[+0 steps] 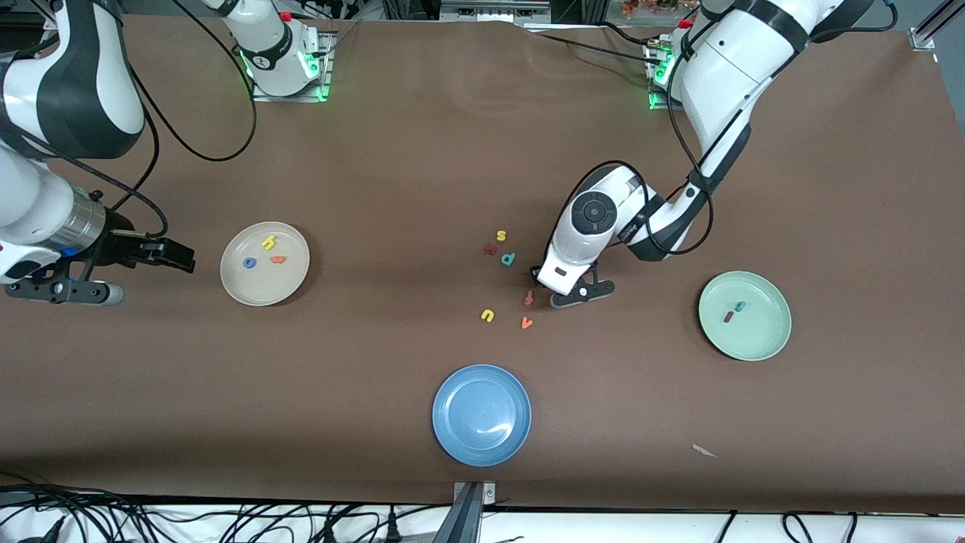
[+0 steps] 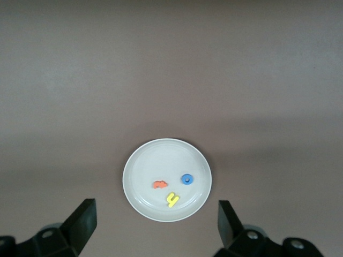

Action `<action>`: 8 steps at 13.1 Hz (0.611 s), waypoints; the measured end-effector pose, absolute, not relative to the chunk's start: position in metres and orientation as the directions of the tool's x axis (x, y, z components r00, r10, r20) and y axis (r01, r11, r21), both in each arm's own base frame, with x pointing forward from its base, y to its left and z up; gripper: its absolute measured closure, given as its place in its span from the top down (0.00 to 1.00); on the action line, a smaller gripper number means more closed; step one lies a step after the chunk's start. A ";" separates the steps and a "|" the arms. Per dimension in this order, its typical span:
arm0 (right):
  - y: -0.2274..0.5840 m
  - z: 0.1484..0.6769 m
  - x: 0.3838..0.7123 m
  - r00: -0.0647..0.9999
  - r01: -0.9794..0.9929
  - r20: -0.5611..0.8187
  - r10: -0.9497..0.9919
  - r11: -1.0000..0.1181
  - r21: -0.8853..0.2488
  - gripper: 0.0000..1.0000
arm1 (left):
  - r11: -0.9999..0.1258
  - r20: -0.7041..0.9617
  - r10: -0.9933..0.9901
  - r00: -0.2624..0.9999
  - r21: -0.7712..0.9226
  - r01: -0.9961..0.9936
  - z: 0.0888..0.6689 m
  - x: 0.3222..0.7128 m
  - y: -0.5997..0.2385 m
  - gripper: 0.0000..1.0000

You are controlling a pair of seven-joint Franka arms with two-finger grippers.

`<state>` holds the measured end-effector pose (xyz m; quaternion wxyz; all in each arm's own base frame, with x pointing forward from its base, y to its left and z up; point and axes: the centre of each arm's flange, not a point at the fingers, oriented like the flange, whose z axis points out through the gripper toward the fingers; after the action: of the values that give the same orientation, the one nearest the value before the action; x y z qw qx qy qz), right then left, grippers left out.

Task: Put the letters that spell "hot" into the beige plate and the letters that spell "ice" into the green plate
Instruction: 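Grasp the orange a with the left gripper while the right gripper returns to rest, then carry the orange a to the green plate and open the left gripper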

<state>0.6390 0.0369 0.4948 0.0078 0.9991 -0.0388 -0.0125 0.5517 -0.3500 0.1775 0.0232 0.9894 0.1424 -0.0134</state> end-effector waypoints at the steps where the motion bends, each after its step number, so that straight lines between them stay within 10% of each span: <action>1: 0.037 0.495 0.639 0.997 -0.078 -0.024 -0.079 -0.997 0.017 1.00 | -0.959 -0.035 0.280 0.959 0.041 0.281 0.176 0.551 -0.351 0.62; 8: 0.035 0.509 0.637 0.997 -0.081 -0.001 -0.081 -0.997 0.018 1.00 | -0.959 -0.039 0.281 0.959 0.038 0.282 0.173 0.550 -0.353 0.48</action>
<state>0.6366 0.0345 0.5088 0.0090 0.9991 -0.0403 -0.0009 0.5500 -0.3526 0.1729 0.0215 0.9895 0.1422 -0.0164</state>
